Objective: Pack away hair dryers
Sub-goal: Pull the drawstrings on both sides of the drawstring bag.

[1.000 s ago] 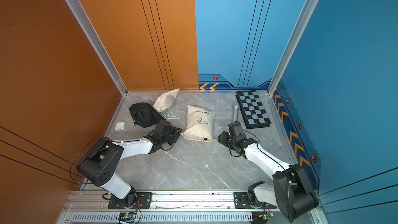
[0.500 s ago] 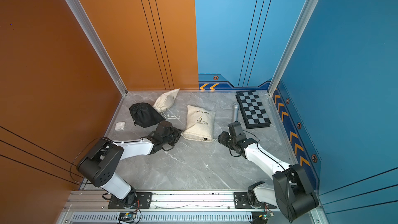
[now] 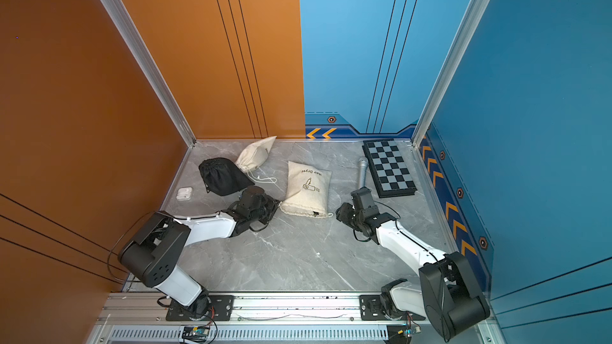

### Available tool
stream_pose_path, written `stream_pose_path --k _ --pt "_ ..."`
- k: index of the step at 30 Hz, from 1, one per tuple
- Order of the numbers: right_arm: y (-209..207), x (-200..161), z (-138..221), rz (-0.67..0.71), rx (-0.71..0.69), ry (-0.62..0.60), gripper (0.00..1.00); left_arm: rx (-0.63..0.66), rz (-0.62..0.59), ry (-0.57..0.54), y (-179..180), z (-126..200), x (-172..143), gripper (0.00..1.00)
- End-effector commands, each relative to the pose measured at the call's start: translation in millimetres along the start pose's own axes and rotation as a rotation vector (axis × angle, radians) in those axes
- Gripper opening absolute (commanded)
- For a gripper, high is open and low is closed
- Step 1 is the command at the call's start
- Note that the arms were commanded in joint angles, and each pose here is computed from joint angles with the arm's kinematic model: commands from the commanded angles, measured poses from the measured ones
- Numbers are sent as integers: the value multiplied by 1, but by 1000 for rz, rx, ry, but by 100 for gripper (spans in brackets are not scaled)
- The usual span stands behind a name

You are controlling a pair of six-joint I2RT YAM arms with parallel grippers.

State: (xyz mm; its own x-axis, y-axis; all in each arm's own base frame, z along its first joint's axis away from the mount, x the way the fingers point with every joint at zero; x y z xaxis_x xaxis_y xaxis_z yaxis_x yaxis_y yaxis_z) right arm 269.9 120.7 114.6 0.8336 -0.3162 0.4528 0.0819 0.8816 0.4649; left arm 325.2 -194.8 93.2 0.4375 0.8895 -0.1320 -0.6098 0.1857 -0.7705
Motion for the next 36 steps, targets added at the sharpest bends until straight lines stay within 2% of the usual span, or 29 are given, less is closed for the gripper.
stream_pose_path --k 1,5,14,20,27,36 --pt "-2 -2 3 -7 1 -2 54 5 -12 -21 2 -2 0 16" --pt "-3 -3 3 -9 1 1 54 3 -20 -22 1 -2 -1 1" --pt "0 -2 1 -60 6 14 54 -6 -40 -34 -2 0 0 0" --pt "2 -5 -6 -285 25 36 55 -17 -58 -37 -5 2 0 0" --pt "6 0 -13 -605 118 -15 55 -25 -71 -37 -7 4 -2 0" --pt "17 8 -31 -778 153 19 49 -30 -75 -26 -5 4 -4 0"
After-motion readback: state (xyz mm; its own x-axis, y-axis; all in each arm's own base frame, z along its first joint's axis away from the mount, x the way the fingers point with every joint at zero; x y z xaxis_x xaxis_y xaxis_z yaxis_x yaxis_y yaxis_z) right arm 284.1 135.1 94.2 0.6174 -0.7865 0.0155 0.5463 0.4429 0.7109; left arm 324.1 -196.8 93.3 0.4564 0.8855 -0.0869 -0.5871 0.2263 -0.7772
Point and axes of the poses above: each gripper's point midway between its finger pads, its own z axis back along the fingers, its own y axis along the line the jaws close on, x = y × z, the point moved 5 cm from there along z, back along the fingers, and after that the axes turned 10 degrees about z, right-handed, at the moved point
